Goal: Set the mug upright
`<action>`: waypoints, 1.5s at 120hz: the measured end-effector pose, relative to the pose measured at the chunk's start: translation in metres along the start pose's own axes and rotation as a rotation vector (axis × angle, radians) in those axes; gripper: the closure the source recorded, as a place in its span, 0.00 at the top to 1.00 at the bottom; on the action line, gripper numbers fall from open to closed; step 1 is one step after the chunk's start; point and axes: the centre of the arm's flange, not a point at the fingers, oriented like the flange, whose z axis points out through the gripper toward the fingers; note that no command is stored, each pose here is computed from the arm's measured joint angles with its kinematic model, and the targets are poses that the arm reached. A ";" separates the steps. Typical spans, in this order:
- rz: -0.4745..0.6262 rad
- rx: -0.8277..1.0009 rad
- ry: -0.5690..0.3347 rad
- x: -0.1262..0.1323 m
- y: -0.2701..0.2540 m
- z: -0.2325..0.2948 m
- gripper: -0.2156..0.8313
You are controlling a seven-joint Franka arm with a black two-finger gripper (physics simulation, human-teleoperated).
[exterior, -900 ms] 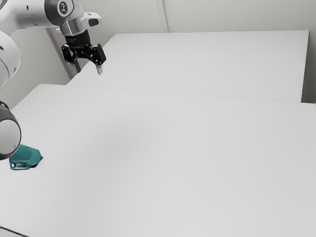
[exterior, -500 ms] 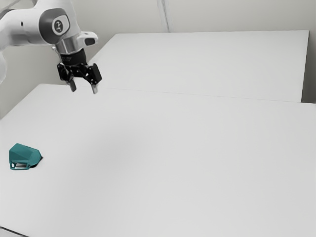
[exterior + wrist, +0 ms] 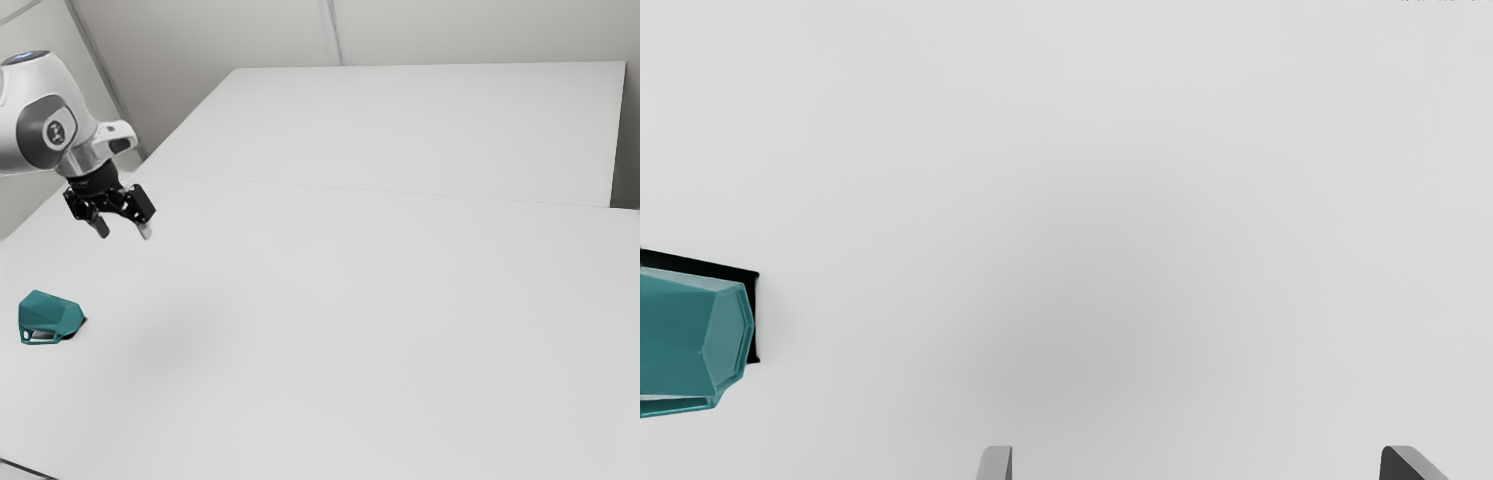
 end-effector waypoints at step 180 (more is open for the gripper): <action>-0.155 0.089 -0.039 -0.077 -0.274 0.023 0.79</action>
